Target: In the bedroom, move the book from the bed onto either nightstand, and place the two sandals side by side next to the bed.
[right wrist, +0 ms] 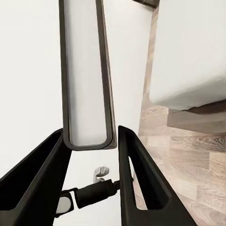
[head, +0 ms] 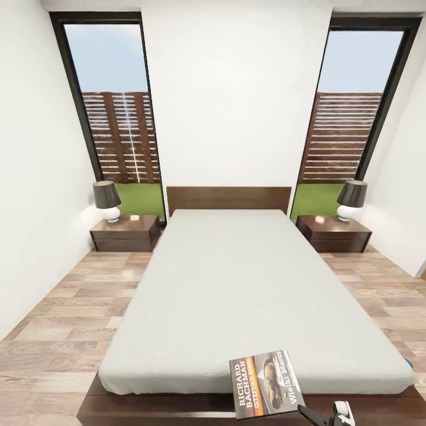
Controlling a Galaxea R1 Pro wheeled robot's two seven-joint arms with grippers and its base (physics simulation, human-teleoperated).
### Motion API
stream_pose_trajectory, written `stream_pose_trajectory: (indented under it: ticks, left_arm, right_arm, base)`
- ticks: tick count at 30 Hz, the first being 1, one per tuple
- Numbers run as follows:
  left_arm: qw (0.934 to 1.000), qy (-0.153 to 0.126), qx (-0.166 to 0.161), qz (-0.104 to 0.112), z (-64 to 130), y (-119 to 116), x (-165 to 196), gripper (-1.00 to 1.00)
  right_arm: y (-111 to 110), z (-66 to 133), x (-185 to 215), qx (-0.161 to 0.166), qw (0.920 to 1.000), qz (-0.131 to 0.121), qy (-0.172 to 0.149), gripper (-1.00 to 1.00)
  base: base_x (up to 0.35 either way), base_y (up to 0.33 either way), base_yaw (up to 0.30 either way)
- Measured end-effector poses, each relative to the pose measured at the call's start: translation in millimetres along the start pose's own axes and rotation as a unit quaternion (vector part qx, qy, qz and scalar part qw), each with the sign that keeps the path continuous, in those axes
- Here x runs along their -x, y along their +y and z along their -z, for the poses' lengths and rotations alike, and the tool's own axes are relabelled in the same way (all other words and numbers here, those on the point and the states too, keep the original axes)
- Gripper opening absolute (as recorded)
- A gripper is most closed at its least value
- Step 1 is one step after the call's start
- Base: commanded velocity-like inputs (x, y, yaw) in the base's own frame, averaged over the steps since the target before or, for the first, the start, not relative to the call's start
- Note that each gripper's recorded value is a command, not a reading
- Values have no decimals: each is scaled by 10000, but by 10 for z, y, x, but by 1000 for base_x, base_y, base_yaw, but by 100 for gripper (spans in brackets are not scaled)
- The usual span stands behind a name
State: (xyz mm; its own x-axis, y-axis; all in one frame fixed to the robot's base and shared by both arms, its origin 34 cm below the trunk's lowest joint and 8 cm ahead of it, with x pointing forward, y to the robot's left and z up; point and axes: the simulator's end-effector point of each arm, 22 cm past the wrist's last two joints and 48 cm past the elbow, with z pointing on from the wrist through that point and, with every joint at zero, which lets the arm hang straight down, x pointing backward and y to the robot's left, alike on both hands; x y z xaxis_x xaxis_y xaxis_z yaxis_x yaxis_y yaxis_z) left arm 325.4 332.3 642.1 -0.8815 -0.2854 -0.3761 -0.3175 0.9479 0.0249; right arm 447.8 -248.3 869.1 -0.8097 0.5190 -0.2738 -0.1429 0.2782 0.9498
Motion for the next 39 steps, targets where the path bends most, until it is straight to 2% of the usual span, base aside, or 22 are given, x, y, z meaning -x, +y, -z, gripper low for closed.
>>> stream_pose_trajectory:
  ticks: [10, 13, 39]
  left_arm:
    - [10000, -2, 0, 0, 0, 0, 1, 100]
    - [10000, 80, 53, -19, 6, 61, -62, 100]
    - [10000, 80, 53, -19, 6, 61, -62, 100]
  right_arm:
    - [-4, 1, -3, -8, 10000, 79, 4, -100]
    - [-44, -23, -76, -80, 9998, 102, 150, -100]
    - [-44, -23, -75, -81, 9998, 103, 150, -100]
  base:
    - [0, 0, 2]
    - [0, 0, 0]
    - [0, 0, 0]
